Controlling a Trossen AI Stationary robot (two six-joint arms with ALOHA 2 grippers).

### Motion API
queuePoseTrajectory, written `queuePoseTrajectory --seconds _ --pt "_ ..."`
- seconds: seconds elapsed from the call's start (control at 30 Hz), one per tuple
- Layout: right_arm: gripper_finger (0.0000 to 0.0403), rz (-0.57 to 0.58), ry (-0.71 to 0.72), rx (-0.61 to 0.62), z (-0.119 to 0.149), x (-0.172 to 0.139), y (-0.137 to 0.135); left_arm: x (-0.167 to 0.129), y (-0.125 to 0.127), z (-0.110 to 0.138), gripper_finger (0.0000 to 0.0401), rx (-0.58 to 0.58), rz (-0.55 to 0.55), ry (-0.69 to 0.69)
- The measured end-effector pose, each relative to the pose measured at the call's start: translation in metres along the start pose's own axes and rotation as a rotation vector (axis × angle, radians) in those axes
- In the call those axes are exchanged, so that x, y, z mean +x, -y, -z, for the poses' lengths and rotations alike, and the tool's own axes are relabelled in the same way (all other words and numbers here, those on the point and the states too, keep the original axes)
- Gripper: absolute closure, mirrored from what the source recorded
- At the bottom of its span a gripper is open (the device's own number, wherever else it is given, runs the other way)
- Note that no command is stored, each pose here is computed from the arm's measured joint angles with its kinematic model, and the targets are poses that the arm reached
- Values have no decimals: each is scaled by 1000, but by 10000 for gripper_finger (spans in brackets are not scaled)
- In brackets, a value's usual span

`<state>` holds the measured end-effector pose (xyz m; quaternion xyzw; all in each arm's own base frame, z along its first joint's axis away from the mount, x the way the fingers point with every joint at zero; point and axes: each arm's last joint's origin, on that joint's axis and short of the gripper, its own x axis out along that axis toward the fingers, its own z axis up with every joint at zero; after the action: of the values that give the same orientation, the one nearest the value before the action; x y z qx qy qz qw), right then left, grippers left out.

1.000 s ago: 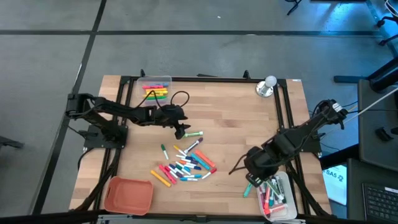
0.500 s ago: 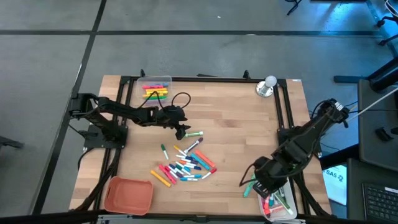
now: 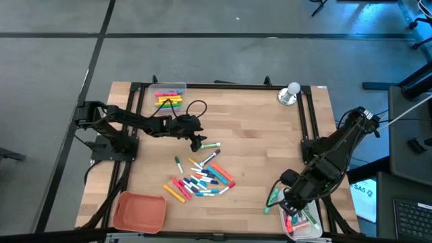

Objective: Pick & Place Markers
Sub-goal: Put the middle center pitch green pen into the white bin

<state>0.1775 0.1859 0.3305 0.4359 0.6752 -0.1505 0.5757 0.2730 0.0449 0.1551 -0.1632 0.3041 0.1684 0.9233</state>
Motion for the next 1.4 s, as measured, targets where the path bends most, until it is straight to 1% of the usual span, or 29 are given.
queuePoseTrajectory --seconds 0.2,0.4,0.47,0.53,0.63,0.8,0.9,1.03,1.17,1.27,1.4 --pt "337 56 7 -8 5 1 6 0 0 0 175 -7 0 0" --pt "337 59 11 -13 5 2 6 0 0 0 175 -41 1 -1" --pt "337 63 43 -17 4 1 7 0 0 0 175 -54 1 -1" --pt "337 70 90 -34 3 1 8 0 -1 0 175 -97 -5 -2" --pt "337 63 108 -45 0 1 7 0 -4 0 175 -129 -15 -5" --pt "337 30 98 -32 -7 -1 3 0 -4 -1 175 -60 -13 0" --pt "337 8 94 -39 -8 -2 1 0 -4 0 175 -52 -13 -11" --pt "337 25 95 -61 -9 -2 2 0 -5 3 175 -13 -35 -35" --pt "337 76 100 -23 -9 -2 8 0 -6 4 175 15 -39 -46" --pt "337 55 98 -21 -9 -2 6 0 -3 4 175 29 -32 -48" --pt "337 24 95 -6 -9 -2 3 0 0 6 175 97 -19 -51"
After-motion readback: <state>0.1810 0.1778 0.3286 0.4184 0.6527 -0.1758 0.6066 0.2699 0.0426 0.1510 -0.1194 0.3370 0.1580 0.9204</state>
